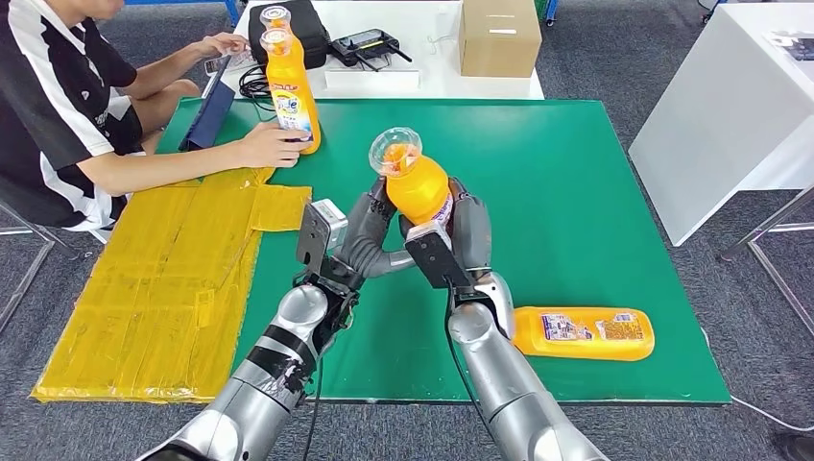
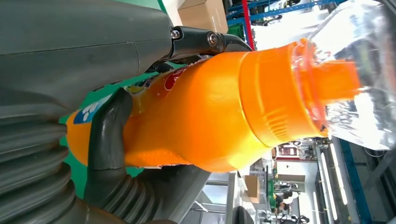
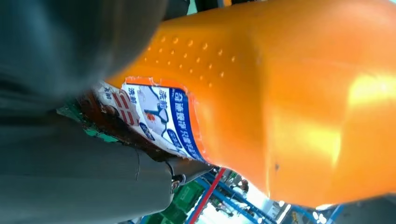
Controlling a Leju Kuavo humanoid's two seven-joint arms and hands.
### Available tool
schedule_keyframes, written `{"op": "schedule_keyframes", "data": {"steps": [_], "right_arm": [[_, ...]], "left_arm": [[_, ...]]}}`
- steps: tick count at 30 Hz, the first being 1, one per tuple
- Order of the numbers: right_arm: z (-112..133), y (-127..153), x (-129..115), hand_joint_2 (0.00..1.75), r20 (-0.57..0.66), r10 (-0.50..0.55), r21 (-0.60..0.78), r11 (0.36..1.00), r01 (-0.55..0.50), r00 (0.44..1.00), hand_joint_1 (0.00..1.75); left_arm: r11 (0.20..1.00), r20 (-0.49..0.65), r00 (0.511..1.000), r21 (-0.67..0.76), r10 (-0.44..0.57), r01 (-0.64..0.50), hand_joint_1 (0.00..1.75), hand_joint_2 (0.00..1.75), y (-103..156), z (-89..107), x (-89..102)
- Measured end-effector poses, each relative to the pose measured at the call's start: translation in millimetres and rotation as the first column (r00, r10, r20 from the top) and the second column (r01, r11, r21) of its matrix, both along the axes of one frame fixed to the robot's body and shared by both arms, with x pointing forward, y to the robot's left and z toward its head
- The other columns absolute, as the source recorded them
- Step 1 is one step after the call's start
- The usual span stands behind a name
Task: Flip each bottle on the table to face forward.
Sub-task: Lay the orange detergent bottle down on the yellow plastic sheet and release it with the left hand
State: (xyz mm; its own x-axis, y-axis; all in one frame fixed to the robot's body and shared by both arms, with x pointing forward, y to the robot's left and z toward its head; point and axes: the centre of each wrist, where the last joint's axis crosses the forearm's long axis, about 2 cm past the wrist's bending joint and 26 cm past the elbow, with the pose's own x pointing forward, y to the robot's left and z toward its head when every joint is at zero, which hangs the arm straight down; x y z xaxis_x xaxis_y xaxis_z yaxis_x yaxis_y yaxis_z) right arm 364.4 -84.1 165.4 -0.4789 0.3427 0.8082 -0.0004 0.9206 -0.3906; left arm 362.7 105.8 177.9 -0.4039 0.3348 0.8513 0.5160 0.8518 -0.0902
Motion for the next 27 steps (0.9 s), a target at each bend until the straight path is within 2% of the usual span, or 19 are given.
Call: {"op": "schedule_keyframes", "data": {"steps": [7, 21, 25, 27], "right_arm": [[0, 6, -3, 1.75, -0.001, 0.035, -0.015, 0.999, -0.035, 0.999, 1.75], [8, 44, -21, 1.75, -0.015, 0.148, -0.102, 0.984, -0.149, 0.989, 1.74], [9, 50, -23, 1.75, -0.022, 0.173, -0.132, 0.976, -0.175, 0.985, 1.75], [8, 52, -24, 1.75, -0.027, 0.184, -0.144, 0.972, -0.186, 0.983, 1.75]], "left_arm": [[1.0, -0.004, 1.0, 0.006, 0.011, -0.011, 0.0, 1.75, 0, -1.2, 0.4], [0.99, -0.022, 0.99, -0.002, 0.141, -0.141, 0.0, 1.75, 11, -6.9, 4.1], [0.986, -0.05, 0.985, -0.031, 0.164, -0.165, 1.75, 1.75, 16, -10.3, 4.1], [0.983, -0.062, 0.983, -0.04, 0.176, -0.178, 1.75, 1.75, 18, -12.2, 3.2]]}}
